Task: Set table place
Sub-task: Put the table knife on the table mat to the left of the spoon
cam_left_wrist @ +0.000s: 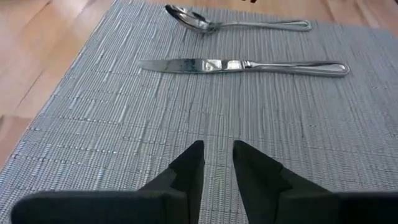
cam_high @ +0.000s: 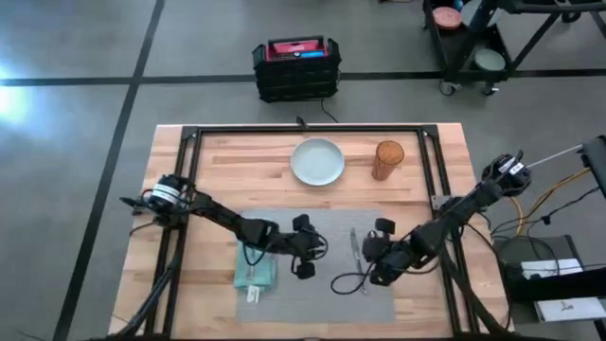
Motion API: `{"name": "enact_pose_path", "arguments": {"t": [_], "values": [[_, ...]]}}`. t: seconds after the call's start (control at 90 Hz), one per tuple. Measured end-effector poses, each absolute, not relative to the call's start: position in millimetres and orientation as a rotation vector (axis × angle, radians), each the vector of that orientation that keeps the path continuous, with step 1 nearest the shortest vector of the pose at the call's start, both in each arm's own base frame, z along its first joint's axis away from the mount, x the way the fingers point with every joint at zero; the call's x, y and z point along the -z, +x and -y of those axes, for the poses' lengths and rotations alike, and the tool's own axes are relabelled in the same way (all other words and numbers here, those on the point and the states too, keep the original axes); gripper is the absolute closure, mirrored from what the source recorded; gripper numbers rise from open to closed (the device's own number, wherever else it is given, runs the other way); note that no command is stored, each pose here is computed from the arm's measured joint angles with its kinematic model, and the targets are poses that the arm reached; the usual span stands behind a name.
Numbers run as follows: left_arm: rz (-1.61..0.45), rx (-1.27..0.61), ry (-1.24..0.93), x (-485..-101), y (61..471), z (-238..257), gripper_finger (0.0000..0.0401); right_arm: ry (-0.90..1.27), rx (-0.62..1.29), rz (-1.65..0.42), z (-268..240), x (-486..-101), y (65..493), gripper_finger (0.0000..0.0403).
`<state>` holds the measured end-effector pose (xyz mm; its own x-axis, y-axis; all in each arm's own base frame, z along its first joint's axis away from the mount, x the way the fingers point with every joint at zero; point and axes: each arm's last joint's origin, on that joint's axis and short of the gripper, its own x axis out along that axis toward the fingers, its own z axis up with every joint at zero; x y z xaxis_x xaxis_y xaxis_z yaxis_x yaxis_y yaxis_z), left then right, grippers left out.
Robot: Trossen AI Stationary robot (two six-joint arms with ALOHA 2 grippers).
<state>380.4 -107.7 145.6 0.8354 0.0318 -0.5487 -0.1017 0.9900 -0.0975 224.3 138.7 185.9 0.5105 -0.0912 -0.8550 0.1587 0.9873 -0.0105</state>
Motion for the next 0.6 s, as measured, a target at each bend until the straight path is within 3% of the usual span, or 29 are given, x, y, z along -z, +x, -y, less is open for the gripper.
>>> {"name": "enact_pose_path", "arguments": {"t": [0.6], "values": [[-0.566, -0.059, -0.102, -146, 381, 109, 0.0328, -0.003, 0.096, -1.119, -113, -147, 264, 0.0389]]}}
